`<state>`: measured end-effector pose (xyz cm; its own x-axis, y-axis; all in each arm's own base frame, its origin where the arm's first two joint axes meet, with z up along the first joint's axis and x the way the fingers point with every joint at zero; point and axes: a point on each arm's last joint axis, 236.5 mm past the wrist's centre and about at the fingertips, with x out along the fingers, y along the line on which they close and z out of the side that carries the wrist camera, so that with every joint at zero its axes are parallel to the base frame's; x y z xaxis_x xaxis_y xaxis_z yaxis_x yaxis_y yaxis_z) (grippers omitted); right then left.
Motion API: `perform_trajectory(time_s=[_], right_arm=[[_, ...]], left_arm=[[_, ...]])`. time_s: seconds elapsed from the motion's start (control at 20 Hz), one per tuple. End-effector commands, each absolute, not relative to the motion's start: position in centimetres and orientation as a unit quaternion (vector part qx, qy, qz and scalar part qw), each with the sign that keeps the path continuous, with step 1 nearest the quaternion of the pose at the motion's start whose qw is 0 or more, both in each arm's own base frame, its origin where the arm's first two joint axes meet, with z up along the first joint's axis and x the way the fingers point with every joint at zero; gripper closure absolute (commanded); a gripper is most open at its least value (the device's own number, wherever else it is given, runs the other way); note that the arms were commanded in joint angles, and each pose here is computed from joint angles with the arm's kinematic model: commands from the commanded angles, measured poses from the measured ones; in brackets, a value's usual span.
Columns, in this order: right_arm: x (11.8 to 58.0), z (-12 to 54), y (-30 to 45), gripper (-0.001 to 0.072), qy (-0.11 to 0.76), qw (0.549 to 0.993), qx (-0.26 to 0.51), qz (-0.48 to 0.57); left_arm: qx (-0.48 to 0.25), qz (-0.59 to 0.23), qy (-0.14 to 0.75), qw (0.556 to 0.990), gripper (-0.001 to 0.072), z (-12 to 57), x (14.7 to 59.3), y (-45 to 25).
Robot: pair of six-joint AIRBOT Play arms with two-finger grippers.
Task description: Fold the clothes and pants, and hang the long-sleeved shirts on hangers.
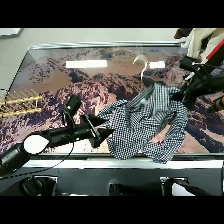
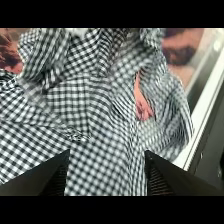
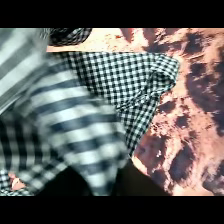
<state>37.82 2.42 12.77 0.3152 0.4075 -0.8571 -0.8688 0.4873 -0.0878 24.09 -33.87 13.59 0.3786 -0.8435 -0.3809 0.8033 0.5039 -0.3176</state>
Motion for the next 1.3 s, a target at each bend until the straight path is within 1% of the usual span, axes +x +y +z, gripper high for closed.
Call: perform_trajectory(time_s=[0.0, 0.1, 0.3, 0.35, 0.45, 0.6, 0.7, 0.9, 1.05, 1.15, 1.25], right_arm=[[35.6, 14.4, 2.0, 0.0693, 0.404, 0.764, -0.309, 0.396], [34.3, 14.9, 2.2, 0.0693, 0.401, 0.767, -0.312, 0.390], [32.6, 17.1, 2.5, 0.0693, 0.379, 0.782, -0.330, 0.369], [32.3, 17.6, 2.5, 0.0693, 0.374, 0.785, -0.333, 0.366], [32.1, 18.1, 2.7, 0.0692, 0.372, 0.790, -0.329, 0.360], [32.1, 18.1, 2.7, 0.0692, 0.372, 0.792, -0.325, 0.358], [32.1, 18.2, 2.7, 0.0691, 0.371, 0.793, -0.325, 0.358], [32.3, 18.2, 2.7, 0.0691, 0.368, 0.795, -0.326, 0.355], [32.6, 18.4, 2.6, 0.0691, 0.364, 0.798, -0.328, 0.351], [32.6, 18.4, 2.6, 0.0691, 0.364, 0.798, -0.328, 0.351], [32.6, 18.4, 2.6, 0.0691, 0.364, 0.798, -0.328, 0.351]], left_arm=[[-0.093, -0.458, 0.246, 0.849, 0.0154, 14.8, 26.0, -33.4], [-0.122, -0.445, 0.258, 0.849, 0.0153, 14.8, 26.4, -33.1], [-0.258, -0.370, 0.317, 0.835, 0.0153, 14.6, 28.8, -31.0], [-0.267, -0.357, 0.329, 0.833, 0.0153, 13.9, 29.3, -30.5], [-0.262, -0.346, 0.354, 0.829, 0.0153, 11.8, 29.8, -30.8], [-0.287, -0.314, 0.431, 0.796, 0.0153, 6.8, 30.1, -33.0], [-0.277, -0.312, 0.457, 0.786, 0.0153, 4.7, 30.4, -35.0], [-0.261, -0.332, 0.469, 0.775, 0.0154, 3.6, 31.2, -39.9], [-0.295, -0.305, 0.483, 0.766, 0.0154, 2.1, 31.7, -41.6], [-0.310, -0.293, 0.475, 0.770, 0.0157, 1.8, 32.2, -42.0], [-0.314, -0.293, 0.462, 0.776, 0.0181, 2.2, 32.5, -42.2]])
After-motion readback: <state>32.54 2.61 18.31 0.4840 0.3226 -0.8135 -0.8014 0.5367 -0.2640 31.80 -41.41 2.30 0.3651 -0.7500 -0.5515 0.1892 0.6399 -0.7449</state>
